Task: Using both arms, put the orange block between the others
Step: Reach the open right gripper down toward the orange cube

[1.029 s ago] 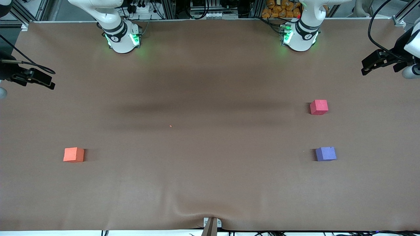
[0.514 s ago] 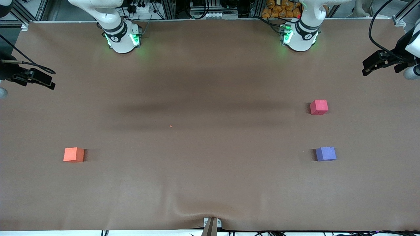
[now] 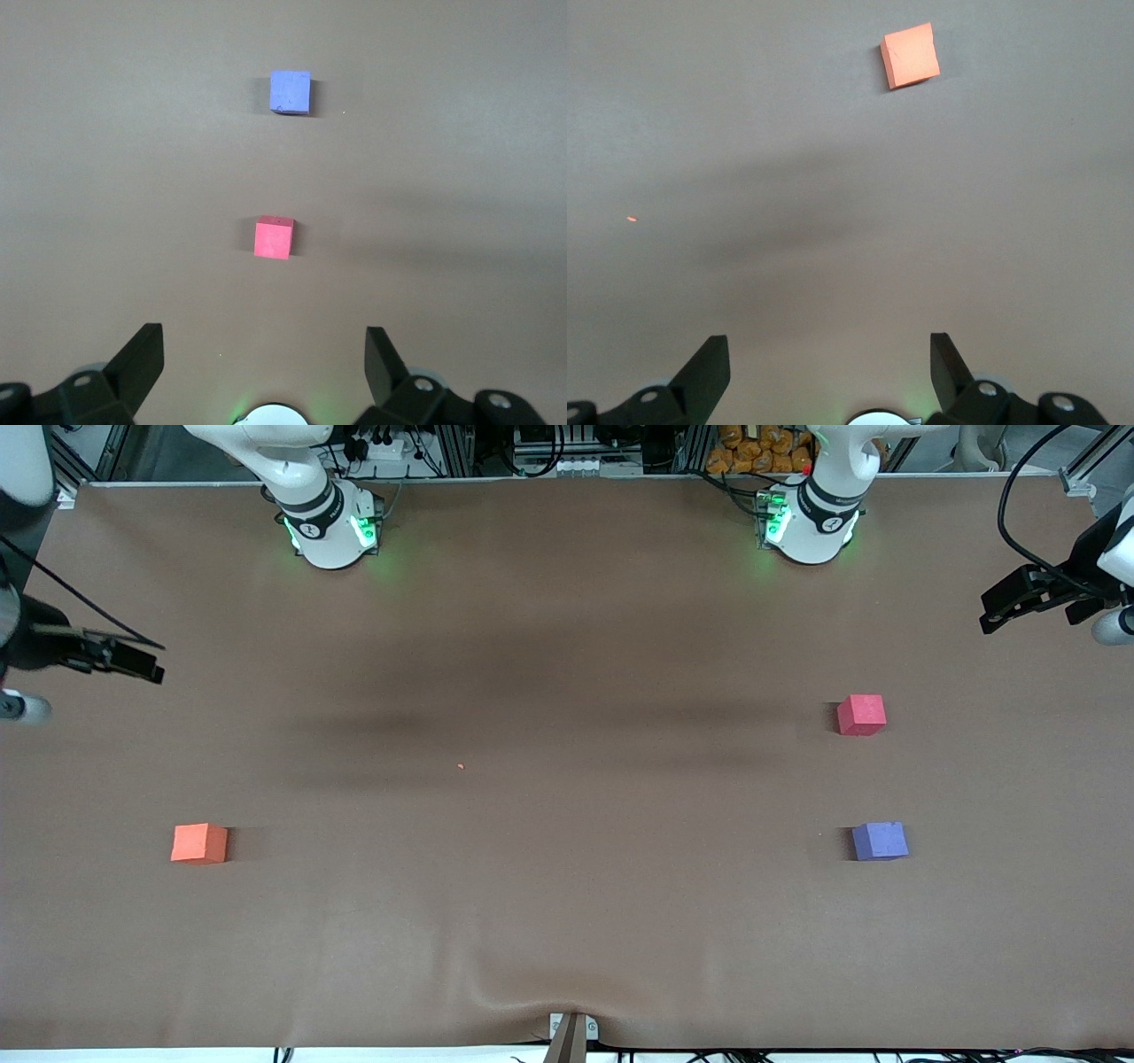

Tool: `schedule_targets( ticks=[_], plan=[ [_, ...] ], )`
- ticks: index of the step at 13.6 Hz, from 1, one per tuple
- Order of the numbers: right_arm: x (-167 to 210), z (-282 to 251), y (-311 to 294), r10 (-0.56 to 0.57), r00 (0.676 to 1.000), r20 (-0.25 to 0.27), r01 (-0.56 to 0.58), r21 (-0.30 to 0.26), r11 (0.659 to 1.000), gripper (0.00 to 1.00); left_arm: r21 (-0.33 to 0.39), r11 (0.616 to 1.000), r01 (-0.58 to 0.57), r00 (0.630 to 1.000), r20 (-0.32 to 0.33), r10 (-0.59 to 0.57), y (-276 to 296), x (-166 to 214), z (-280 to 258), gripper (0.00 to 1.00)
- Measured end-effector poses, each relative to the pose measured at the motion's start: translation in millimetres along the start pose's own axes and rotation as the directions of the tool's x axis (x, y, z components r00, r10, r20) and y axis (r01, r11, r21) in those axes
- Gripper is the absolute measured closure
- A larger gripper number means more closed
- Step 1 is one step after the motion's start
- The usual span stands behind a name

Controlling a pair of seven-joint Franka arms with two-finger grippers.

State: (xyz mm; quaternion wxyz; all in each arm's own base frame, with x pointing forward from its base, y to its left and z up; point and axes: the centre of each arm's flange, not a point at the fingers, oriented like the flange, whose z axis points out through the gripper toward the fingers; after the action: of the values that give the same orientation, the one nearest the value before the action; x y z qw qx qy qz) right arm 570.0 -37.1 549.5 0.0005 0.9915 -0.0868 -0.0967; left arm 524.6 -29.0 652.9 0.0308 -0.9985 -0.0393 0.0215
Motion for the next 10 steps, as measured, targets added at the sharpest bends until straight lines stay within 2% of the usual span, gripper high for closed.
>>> schedule_targets(
  ticks=[3, 10],
  plan=[
    [44.3, 54.8, 20.0, -0.013, 1.000, 0.028, 0.013, 0.004, 1.000, 0.00, 0.000, 1.000, 0.000, 1.000, 0.001, 0.000, 0.1, 0.2, 0.4, 0.00],
    [136.9, 206.5, 93.0, -0.179, 0.984, -0.021, 0.180, 0.027, 0.983, 0.00, 0.000, 1.000, -0.001, 1.000, 0.003, 0.001, 0.5, 0.9, 1.4, 0.00]
  ],
)
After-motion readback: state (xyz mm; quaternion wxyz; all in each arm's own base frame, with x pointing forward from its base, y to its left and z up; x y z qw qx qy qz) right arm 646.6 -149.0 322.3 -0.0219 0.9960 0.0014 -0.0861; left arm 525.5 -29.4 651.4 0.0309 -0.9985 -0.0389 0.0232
